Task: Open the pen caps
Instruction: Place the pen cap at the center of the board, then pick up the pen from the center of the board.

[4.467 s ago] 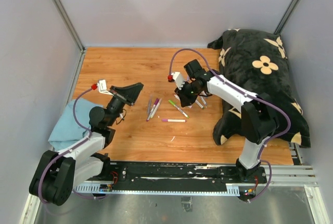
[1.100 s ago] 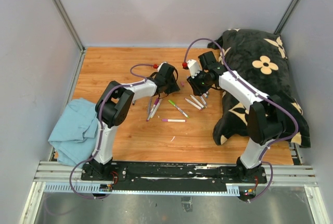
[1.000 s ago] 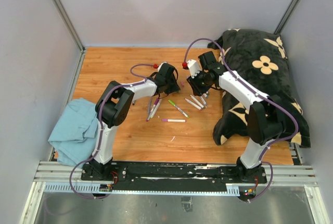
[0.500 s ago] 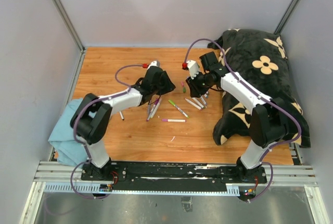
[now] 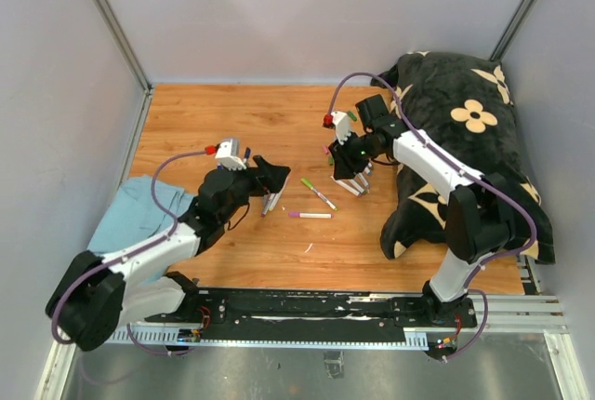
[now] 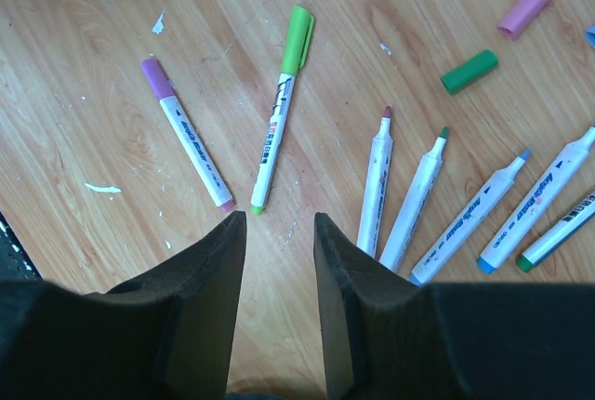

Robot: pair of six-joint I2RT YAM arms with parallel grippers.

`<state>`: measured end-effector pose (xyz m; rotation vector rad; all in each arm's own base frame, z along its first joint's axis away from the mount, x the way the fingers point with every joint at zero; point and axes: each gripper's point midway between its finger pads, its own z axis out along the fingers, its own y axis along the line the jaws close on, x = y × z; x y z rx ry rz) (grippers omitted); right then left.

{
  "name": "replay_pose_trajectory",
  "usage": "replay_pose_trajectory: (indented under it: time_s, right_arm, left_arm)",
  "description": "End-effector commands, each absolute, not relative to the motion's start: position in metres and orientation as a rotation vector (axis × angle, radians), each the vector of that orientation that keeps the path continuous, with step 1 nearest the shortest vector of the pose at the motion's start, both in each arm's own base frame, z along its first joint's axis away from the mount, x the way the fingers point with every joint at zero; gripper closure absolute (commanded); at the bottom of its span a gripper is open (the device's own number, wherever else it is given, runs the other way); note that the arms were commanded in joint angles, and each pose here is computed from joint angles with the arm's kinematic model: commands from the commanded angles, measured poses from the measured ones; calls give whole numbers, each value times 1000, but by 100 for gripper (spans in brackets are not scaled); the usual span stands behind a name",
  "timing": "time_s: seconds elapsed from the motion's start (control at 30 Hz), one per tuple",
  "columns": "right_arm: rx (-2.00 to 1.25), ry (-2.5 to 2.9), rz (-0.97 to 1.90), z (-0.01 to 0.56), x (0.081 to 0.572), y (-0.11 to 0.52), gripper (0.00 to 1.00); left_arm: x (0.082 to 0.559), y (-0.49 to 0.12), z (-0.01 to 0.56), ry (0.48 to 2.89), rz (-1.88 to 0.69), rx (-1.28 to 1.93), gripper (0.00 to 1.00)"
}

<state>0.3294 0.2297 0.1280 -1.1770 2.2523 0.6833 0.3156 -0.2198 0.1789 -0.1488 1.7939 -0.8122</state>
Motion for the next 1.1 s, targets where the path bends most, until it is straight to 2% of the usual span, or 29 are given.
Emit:
replay_pose_trajectory:
  time_s: [0.0, 0.33, 0.67, 0.93, 1.07]
  right_arm:
    - [-1235, 2264, 711, 114, 320, 241, 63]
    - [-1309, 2384, 452, 67, 323, 252, 57]
    - [-1374, 2424, 339, 40, 320, 262, 56]
    - [-1387, 2437, 293, 32, 321, 262, 62]
    - [-1398, 2464, 258, 23, 321, 258, 68]
  left_arm:
    - [297, -204, 209, 1597, -852, -115, 7]
    - [254, -183, 185, 1559, -925, -124, 6]
    - [246, -173, 180, 1546, -918, -148, 5]
    - [244, -174, 177, 1554, -932, -150, 5]
    - [244, -176, 177, 1555, -946, -152, 5]
